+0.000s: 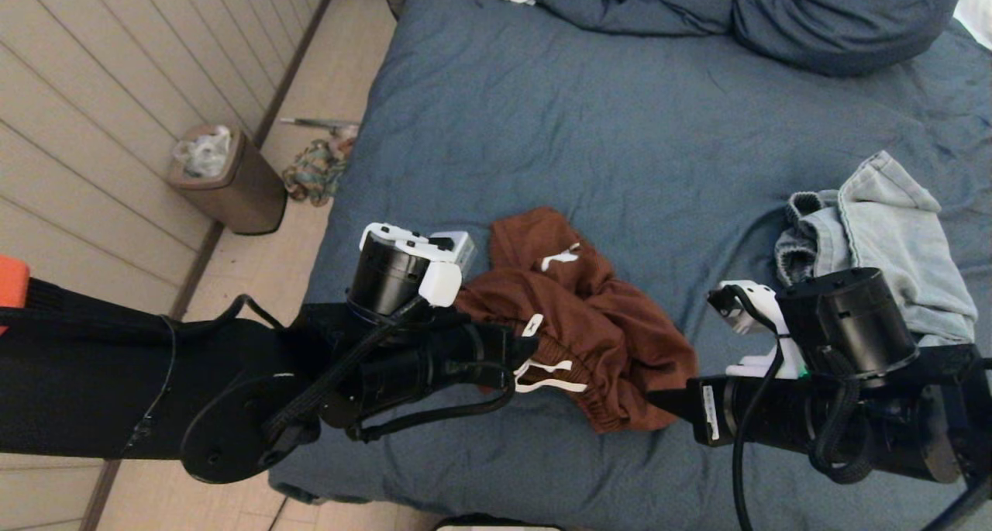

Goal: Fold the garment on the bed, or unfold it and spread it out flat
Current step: Unford the brown shorts

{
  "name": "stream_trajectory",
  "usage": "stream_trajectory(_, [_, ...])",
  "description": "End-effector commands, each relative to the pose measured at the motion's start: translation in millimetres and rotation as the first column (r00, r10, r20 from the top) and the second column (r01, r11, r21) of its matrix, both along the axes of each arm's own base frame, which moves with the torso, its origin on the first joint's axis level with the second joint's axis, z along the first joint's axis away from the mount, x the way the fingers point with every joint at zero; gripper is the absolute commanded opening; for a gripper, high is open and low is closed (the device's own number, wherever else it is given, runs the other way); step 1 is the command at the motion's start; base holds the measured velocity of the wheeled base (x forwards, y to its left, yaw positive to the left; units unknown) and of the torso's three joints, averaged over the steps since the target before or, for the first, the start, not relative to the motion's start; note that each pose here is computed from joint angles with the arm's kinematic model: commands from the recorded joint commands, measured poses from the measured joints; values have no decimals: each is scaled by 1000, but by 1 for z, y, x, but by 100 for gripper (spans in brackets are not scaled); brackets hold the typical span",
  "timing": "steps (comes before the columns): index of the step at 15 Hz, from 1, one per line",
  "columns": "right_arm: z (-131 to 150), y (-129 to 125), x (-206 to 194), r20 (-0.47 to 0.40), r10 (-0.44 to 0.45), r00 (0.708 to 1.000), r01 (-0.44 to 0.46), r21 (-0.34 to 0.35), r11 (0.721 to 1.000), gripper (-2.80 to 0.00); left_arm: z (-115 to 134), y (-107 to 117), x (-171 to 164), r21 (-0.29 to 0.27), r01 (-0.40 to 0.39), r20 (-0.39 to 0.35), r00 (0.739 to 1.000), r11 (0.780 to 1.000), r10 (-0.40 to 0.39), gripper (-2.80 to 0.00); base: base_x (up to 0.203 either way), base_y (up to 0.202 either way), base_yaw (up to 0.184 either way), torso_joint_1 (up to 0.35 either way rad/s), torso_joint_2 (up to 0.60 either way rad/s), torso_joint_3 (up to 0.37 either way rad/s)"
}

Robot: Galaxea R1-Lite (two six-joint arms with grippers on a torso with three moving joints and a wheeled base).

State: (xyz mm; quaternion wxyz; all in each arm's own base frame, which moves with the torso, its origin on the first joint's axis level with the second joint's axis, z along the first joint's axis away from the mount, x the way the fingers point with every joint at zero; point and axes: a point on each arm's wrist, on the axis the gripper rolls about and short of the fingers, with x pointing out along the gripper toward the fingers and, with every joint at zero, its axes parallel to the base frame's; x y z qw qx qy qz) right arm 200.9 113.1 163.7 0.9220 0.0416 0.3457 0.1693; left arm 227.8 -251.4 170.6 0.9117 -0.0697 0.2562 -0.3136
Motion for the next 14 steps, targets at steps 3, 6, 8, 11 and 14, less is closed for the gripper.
stream_trajectory(3, [-5, -3, -3, -14, -4, 1000, 4, -8, 1000, -280, -16, -6, 14, 19, -16, -9, 1000, 1000, 16, 0, 0, 0, 0, 0, 0, 0])
stream_trajectory(6, [-4, -6, -4, -9, -13, 1000, 13, -5, 1000, -280, -23, -10, 18, 29, -15, -10, 1000, 999, 15, 0, 0, 0, 0, 0, 0, 0])
stream_trajectory(8, [-3, -7, -5, -5, -14, 1000, 14, -2, 1000, -280, -27, -10, 25, 35, -28, -15, 999, 999, 29, 0, 0, 0, 0, 0, 0, 0])
stream_trajectory(11, [-3, -7, -5, -9, -15, 1000, 15, -2, 1000, -280, -28, -9, 30, 36, -40, -14, 999, 999, 41, -280, 0, 0, 0, 0, 0, 0])
stream_trajectory(14, [-4, -7, -5, -10, -15, 1000, 15, -3, 1000, -280, -28, -10, 31, 35, -40, -13, 999, 999, 41, -280, 0, 0, 0, 0, 0, 0])
